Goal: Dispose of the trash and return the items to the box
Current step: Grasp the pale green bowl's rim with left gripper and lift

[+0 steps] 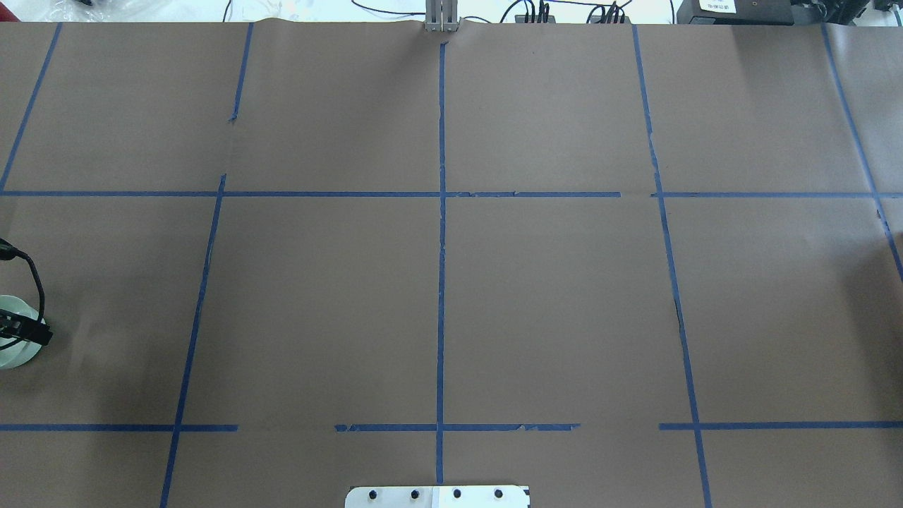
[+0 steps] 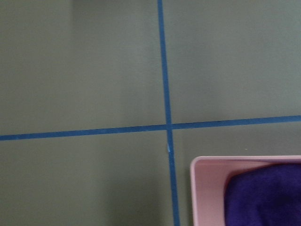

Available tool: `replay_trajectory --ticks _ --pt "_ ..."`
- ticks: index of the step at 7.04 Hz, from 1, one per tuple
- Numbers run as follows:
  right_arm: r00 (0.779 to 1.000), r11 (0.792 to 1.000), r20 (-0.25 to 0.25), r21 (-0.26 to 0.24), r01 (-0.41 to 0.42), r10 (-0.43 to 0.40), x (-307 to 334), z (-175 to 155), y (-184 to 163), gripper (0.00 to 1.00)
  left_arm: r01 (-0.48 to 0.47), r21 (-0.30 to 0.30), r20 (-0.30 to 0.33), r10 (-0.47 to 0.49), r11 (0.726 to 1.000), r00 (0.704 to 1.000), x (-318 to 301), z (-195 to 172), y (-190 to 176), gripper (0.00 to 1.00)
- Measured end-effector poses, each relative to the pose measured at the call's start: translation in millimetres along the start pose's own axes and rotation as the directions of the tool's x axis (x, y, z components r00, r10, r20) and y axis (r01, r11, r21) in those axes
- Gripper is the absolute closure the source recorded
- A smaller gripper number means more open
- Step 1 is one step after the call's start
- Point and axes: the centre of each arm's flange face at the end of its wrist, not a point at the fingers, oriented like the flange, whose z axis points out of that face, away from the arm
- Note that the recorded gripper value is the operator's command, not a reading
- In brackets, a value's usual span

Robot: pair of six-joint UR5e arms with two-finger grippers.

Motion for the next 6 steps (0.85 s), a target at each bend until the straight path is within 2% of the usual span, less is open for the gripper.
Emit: replay_trajectory --ticks 1,2,5,6 --pt "0.999 0.999 0.026 -0.03 -0.026 0.027 -49 10 3 0.0 -0.013 0.004 -0.007 0.013 1.0 1.0 0 6 0 0.58" --pt "0.998 0.997 0.046 -0.057 -0.049 0.052 -88 17 9 0.0 -0.021 0.01 -0.013 0.022 1.0 1.0 -2 11 0 1.0" --pt "0.996 0.993 0.065 -0.1 -0.055 0.061 -129 29 22 0.0 -0.036 0.057 0.016 0.035 0.998 0.999 -1 8 -5 1.0" --pt "0.996 0.993 0.065 -0.108 -0.052 0.059 -131 32 24 0.0 -0.047 0.108 0.035 0.043 0.993 0.998 6 -7 -10 1.0"
